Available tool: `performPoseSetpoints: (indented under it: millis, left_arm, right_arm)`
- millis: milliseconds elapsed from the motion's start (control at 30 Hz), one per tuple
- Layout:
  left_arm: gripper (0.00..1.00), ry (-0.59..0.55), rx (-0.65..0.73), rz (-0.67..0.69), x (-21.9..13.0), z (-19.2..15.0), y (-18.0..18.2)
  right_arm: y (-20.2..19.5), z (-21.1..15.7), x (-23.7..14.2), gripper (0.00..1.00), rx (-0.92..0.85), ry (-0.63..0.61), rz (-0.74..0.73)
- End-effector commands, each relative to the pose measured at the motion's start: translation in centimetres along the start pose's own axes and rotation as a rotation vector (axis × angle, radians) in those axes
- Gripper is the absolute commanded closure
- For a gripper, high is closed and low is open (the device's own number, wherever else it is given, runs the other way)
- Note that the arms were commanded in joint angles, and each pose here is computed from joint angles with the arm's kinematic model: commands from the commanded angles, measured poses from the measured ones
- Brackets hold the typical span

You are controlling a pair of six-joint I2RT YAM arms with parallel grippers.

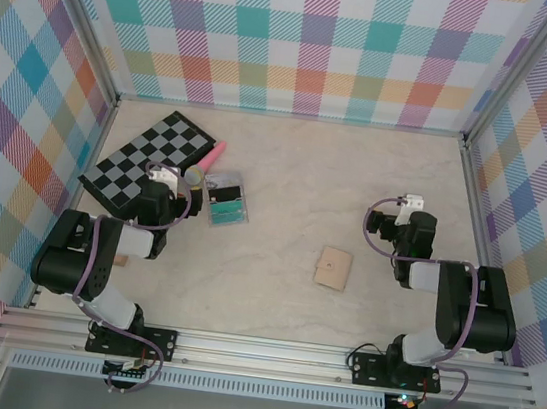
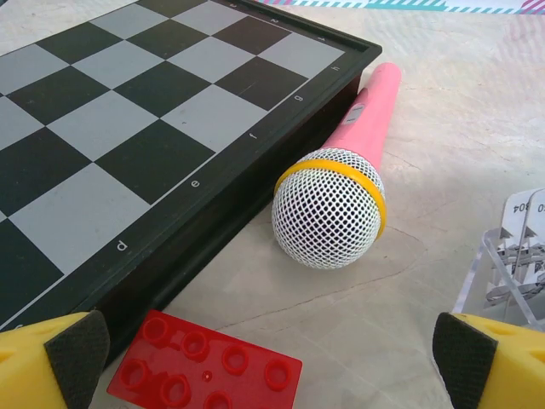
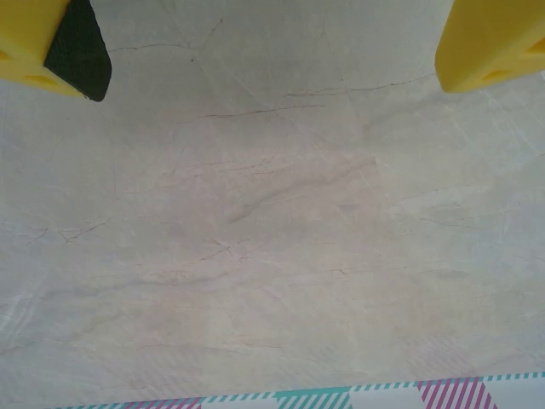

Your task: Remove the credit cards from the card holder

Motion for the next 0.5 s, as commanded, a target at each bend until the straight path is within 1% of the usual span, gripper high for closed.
performPoseSetpoints:
  millis: [0, 467]
  left_arm:
    - [0.00, -0.009, -0.019, 0.005, 0.25, 0.34, 0.45]
    - [0.00, -0.009, -0.021, 0.004, 0.27, 0.40, 0.45]
  right_arm:
    - [0.24, 0.92, 0.14, 0.00, 0.007, -0.034, 0.024]
    - [0.26, 0.90, 0.13, 0.00, 0.007, -0.033, 0.025]
Point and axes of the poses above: each hand's point on the last joint's axis, 136 mm out from that joint toward the fingers, its own x axis out along the fingers, its own y axis along the line the jaws close on, z = x × y, the point moved 7 cm from there along -x, back along the fingers, and after that the axes turned 15 degrees about x, right-handed, at the moved point
